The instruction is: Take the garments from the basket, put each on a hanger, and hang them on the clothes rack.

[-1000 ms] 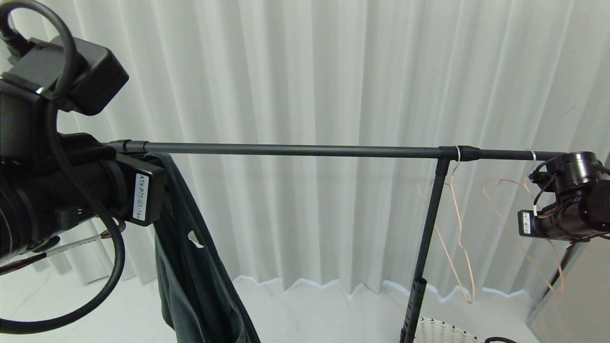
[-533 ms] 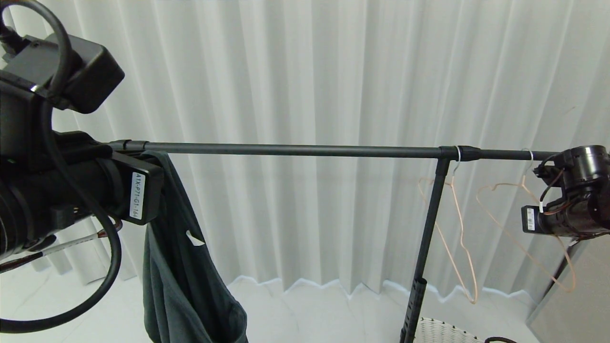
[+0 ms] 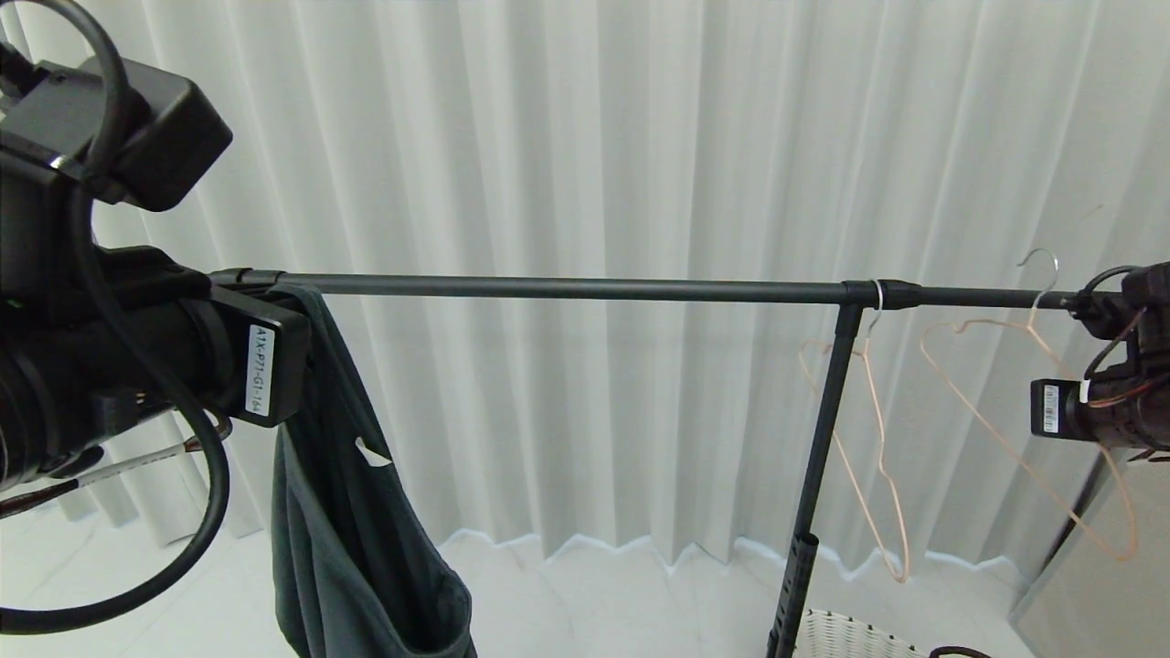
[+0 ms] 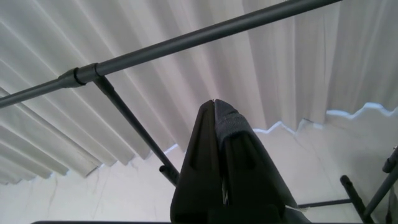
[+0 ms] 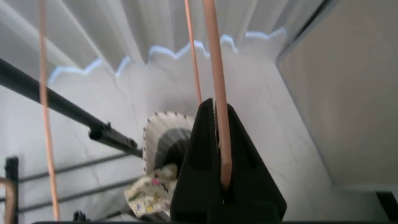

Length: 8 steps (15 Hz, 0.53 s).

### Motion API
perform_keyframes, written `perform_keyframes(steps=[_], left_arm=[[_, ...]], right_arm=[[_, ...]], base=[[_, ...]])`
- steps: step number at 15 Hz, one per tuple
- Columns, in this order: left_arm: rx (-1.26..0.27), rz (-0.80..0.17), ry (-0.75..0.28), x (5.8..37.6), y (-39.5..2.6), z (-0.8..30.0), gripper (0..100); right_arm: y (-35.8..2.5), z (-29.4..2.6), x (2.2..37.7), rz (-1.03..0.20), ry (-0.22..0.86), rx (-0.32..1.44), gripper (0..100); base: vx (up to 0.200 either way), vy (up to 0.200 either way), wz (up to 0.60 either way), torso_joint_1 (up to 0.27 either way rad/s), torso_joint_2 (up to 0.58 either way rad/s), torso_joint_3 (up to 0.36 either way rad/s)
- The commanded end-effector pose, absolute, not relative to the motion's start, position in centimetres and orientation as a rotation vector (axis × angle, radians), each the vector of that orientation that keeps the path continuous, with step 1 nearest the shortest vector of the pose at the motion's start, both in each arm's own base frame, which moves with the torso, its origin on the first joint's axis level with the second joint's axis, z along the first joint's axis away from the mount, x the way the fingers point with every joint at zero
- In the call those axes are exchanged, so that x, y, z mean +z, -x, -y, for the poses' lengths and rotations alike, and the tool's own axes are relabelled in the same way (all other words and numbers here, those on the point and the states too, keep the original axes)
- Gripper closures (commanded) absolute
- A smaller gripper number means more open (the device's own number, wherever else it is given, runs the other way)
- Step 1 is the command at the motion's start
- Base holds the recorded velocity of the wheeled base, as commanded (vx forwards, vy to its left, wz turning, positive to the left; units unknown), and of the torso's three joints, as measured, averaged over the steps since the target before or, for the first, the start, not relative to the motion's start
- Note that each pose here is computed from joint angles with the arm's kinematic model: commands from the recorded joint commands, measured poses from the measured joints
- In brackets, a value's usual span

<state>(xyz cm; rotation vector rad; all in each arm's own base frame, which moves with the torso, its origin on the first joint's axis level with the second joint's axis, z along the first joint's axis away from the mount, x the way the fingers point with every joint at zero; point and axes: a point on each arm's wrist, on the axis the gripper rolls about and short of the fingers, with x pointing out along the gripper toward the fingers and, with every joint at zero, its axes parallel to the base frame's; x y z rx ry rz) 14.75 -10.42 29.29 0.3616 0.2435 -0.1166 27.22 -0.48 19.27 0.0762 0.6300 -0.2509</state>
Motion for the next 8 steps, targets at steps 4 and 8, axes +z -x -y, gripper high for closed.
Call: perform_keyframes(steps=[4, 8], left_arm=[[-0.082, -0.252, -0.363, 29.3, -15.2, 10.0, 100], [-0.044, -0.252, -0.378, 29.4, -15.5, 9.3, 100]], right_arm=[[-22.7, 0.4, 20.9, -0.562, -0.077, -0.239, 100], [-18.7, 0.4, 19.7, -0.587, -0.071, -0.238, 100]], base=[[-0.050, 0.000, 0.00, 0.001, 0.00, 0.001], [-0.200, 0.000, 0.00, 0.006, 0.01, 0.001]])
